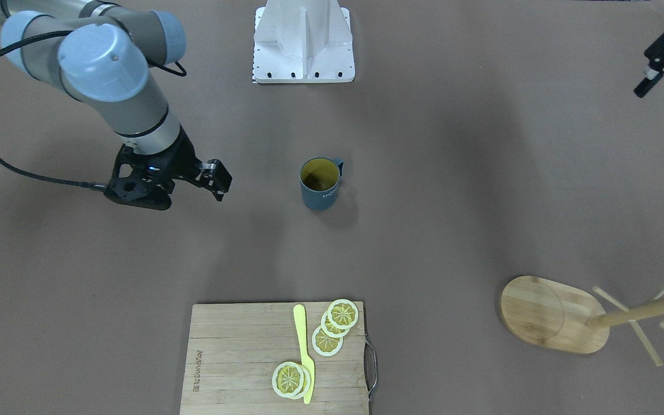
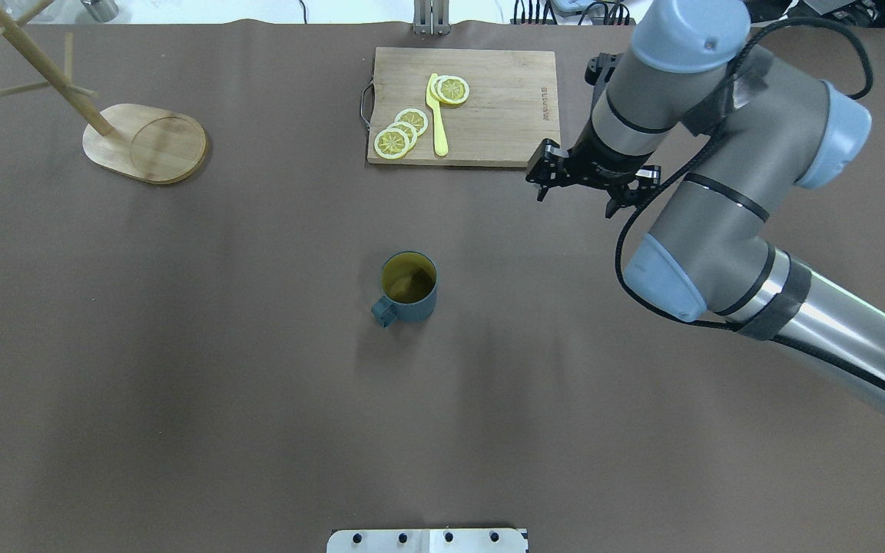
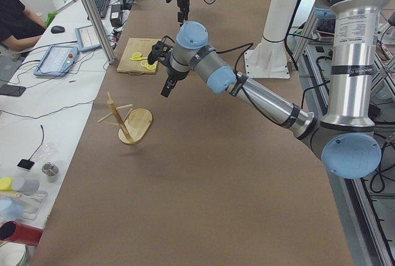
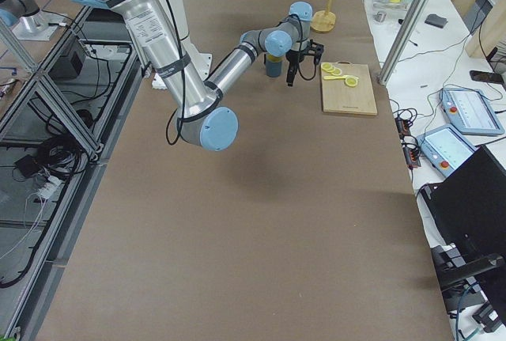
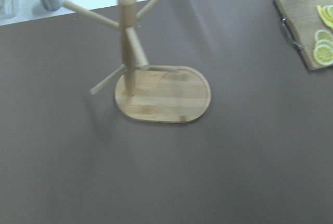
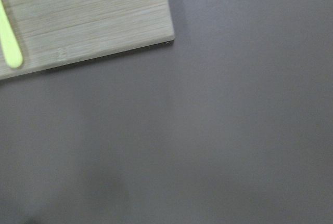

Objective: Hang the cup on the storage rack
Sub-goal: 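Open the right gripper and raise it while the left arm reaches in, then reach the left gripper to the blue mug and grasp its rim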

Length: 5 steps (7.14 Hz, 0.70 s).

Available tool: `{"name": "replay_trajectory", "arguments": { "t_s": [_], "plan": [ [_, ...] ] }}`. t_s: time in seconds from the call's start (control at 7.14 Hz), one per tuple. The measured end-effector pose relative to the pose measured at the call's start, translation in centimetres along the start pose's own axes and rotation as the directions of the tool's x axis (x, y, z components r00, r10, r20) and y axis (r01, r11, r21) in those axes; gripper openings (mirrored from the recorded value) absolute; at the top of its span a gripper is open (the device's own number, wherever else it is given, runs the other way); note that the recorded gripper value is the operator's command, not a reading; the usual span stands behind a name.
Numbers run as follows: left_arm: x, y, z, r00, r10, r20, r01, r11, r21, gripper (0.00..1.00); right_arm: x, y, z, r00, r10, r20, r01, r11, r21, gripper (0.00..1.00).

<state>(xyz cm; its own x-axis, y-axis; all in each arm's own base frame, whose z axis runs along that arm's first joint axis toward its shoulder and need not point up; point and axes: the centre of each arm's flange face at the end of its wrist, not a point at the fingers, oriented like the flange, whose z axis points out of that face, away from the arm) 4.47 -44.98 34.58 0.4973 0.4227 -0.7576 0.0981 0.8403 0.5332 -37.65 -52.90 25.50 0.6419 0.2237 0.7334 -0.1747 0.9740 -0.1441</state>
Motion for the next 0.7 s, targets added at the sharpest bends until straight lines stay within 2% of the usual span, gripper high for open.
{"name": "replay_trajectory", "arguments": {
  "t_s": [0.28, 0.42, 0.7],
  "plan": [
    [3.4, 0.7, 4.5, 0.987, 0.104, -0.123, -0.099, 0.994, 0.044, 0.97, 5.4, -2.7, -0.6, 0.999, -0.033, -0.026, 0.033, 0.999, 0.006, 1.0],
    [4.7, 1.1, 6.6, 0.979, 0.139, -0.148, -0.129, 0.989, 0.076, 0.97, 8.0, -4.1, -1.0, 0.997, -0.061, -0.037, 0.061, 0.998, 0.003, 1.0],
    [8.4, 1.9, 11.7, 0.972, 0.197, -0.124, -0.18, 0.974, 0.14, 0.97, 13.1, -6.5, -1.6, 0.99, -0.125, -0.06, 0.125, 0.992, -0.003, 1.0]
  ]
}}
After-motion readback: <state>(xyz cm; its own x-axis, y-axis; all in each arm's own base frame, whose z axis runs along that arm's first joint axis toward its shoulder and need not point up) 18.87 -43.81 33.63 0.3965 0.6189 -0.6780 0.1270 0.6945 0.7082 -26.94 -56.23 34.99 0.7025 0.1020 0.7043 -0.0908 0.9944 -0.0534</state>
